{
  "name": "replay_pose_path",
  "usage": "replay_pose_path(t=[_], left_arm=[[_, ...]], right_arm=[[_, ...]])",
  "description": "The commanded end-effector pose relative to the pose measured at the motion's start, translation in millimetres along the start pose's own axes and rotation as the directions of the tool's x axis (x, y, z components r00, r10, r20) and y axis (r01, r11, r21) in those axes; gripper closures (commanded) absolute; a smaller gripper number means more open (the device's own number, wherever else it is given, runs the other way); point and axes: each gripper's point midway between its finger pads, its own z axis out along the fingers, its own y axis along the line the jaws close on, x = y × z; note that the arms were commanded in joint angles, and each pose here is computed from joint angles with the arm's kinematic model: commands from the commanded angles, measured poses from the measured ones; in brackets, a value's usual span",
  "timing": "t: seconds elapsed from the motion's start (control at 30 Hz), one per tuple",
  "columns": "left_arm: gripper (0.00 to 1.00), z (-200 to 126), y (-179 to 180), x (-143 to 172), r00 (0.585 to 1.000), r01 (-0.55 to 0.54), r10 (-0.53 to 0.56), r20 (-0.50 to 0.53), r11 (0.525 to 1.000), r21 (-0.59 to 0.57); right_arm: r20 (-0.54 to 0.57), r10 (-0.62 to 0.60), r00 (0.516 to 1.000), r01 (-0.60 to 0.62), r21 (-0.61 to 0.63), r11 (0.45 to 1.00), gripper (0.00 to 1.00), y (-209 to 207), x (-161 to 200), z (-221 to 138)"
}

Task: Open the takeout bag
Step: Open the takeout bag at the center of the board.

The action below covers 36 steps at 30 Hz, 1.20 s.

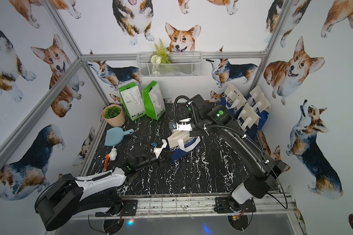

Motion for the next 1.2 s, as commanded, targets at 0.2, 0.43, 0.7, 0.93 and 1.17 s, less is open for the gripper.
replay_pose_path(t=[0.2,0.43,0.7,0.93,1.17], left_arm=[[1.00,1.1,7.3,14.8,0.998,0.002,-0.004,-0.064,0.999,-0.038],[1.00,3.7,9.5,19.6,0.996,0.012,-0.016,-0.086,0.999,-0.044],[1.00,6.0,14.4,26.2,0.993,0.018,-0.026,-0.117,0.998,-0.064],[1.00,6.3,17.3,27.5,0.992,0.015,-0.024,-0.125,0.997,-0.079],[1.00,7.5,24.0,34.8,0.986,0.014,-0.032,-0.164,0.994,-0.112]], right_arm=[[-0.062,-0.009,0.998,0.012,0.035,0.999,1.00,-7.3,10.2,-5.4],[-0.051,0.004,0.999,-0.002,0.047,0.999,1.00,-10.5,7.8,-9.8],[-0.022,0.033,0.999,-0.034,-0.046,0.998,1.00,6.3,3.1,-8.3],[-0.048,0.034,0.998,-0.037,-0.062,0.997,1.00,8.1,6.6,-6.4],[-0.063,0.041,0.997,-0.046,-0.081,0.996,1.00,11.4,8.6,-7.2]])
